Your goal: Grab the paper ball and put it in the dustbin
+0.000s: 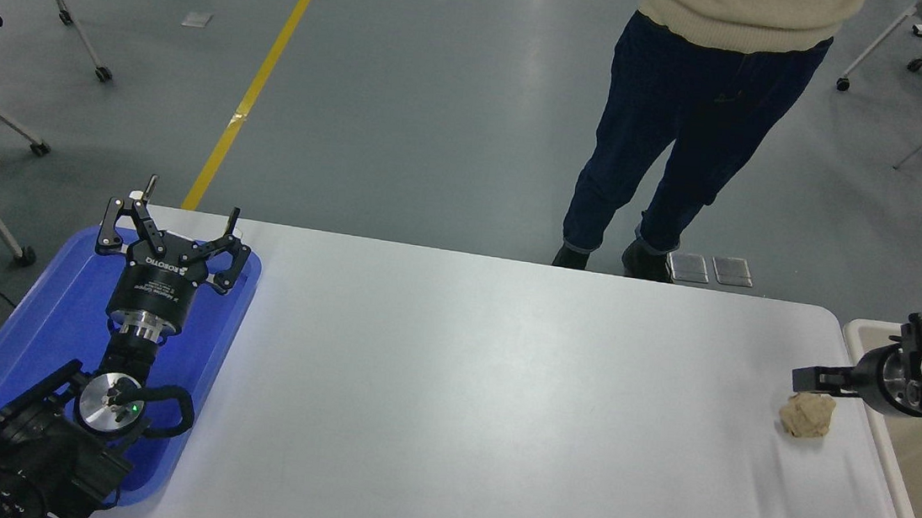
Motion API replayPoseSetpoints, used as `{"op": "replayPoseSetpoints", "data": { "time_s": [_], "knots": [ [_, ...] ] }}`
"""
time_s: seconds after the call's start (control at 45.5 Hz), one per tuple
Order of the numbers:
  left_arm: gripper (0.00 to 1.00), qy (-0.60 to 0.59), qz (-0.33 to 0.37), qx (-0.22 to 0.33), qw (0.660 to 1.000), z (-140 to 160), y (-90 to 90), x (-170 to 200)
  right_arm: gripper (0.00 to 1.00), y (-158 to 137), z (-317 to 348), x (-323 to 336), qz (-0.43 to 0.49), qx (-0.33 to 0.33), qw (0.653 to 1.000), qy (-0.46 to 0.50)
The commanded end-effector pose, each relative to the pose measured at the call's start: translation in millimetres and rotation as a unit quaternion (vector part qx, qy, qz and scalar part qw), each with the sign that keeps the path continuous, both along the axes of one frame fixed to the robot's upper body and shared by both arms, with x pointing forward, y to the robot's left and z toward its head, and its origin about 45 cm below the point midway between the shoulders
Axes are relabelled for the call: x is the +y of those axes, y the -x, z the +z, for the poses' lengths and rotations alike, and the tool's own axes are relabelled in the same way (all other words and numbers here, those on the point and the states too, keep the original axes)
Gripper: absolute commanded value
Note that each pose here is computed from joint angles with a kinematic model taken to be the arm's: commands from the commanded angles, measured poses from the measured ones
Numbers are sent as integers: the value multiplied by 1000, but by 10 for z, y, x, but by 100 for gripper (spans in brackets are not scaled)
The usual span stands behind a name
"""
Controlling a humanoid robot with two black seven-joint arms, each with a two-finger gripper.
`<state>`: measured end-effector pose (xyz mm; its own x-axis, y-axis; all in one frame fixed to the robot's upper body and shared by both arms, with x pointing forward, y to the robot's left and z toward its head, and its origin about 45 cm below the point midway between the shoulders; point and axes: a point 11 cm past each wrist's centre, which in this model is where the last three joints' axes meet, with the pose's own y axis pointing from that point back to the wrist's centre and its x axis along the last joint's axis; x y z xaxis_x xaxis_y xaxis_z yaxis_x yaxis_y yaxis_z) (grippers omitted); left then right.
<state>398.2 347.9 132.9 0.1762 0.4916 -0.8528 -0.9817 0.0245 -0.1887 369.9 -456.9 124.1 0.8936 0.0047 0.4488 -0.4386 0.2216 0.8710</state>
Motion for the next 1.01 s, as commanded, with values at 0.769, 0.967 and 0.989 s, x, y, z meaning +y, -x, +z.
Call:
{"op": "replayPoseSetpoints", "data": {
  "time_s": [0.769,0.967,0.989],
  "knots": [
    [100,1,0,-1,1000,3,-3,-1,98,176,-582,112,-13,-35,999,-10],
    [100,0,0,-1,1000,3,-3,-3,87,193,-638,181,-20,-37,999,-23],
    [100,1,1,0,1000,-3,2,0,83,200,-643,178,-21,-37,999,-22]
  ]
}}
